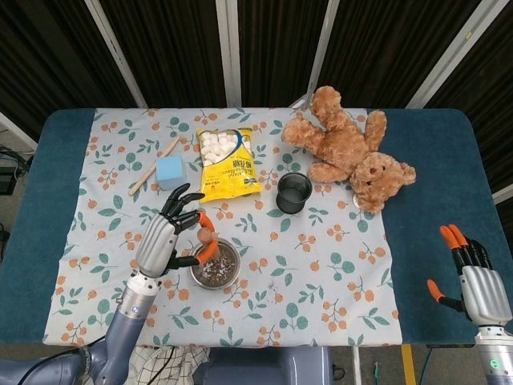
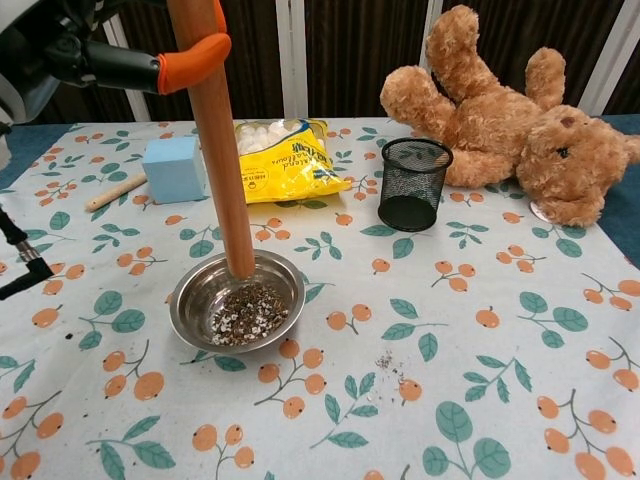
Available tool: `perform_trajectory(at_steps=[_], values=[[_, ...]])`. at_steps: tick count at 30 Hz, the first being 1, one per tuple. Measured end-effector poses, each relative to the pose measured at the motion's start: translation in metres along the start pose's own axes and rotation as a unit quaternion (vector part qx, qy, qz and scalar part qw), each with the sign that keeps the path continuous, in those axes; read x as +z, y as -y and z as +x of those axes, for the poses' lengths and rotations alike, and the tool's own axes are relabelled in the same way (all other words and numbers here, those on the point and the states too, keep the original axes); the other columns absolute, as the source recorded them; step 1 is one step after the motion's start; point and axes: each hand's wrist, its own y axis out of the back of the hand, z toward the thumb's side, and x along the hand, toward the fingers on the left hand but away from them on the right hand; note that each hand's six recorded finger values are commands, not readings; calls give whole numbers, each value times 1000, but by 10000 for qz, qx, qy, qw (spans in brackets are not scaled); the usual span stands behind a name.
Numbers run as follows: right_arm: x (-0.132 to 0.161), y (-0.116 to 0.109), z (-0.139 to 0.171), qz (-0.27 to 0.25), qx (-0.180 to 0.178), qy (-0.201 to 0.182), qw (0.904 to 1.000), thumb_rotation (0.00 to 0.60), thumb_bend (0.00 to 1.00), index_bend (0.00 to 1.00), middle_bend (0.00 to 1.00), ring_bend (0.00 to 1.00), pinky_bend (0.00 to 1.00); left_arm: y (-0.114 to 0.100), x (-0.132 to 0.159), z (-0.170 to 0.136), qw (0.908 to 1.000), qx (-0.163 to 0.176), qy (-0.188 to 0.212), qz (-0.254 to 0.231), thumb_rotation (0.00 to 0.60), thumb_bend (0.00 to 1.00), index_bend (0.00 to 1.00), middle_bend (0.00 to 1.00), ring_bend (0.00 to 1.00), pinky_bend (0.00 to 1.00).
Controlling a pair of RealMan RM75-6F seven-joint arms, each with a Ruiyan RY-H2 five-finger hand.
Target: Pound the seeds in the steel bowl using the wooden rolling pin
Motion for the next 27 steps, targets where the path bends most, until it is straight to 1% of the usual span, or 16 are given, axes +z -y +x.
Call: perform_trajectory(at_steps=[3,6,9,11,12,15,16,19,22,27], values=[[0,0,0,-1,-1,-4,10000,600,359,0,0,0,0,-9,-5,3,9997,29,18,258,600,989,600,714,203,89],[0,0,0,-8,-3,-17,10000,600,359,0,0,0,0,-21,-16,7,9977,22,3,675,600,989,600,714,203,89],[1,0,0,-7,8,-28,10000,600,360,0,0,0,0,-37,-31,11,9931,3,-63,1167,600,989,600,713,203,89],[1,0,-1,-6,7,-37,10000,600,359,0,0,0,0,-48,-44,12,9876,-50,-149,1560,600,988,600,713,203,89],[1,0,-1,0,5,-43,10000,600,359,0,0,0,0,-53,-50,12,9847,-89,-189,1730,600,988,600,714,203,89],[1,0,-1,-1,-1,-45,10000,600,360,0,0,0,0,-69,-71,10,9711,-236,-299,2358,600,988,600,713,203,89],[1,0,-1,2,-2,-44,10000,600,360,0,0,0,0,-75,-79,9,9651,-293,-337,2581,600,988,600,713,203,89],[1,0,-1,12,-1,-46,10000,600,359,0,0,0,0,-84,-99,4,9525,-423,-433,2984,600,988,600,713,203,89],[2,1,-1,45,-7,-63,10000,600,359,0,0,0,0,-88,-117,-2,9424,-565,-522,3256,600,988,600,713,204,89],[3,2,-2,109,-10,-45,9999,600,360,0,0,0,0,-89,-142,-10,9253,-814,-563,3660,600,987,600,714,212,89]])
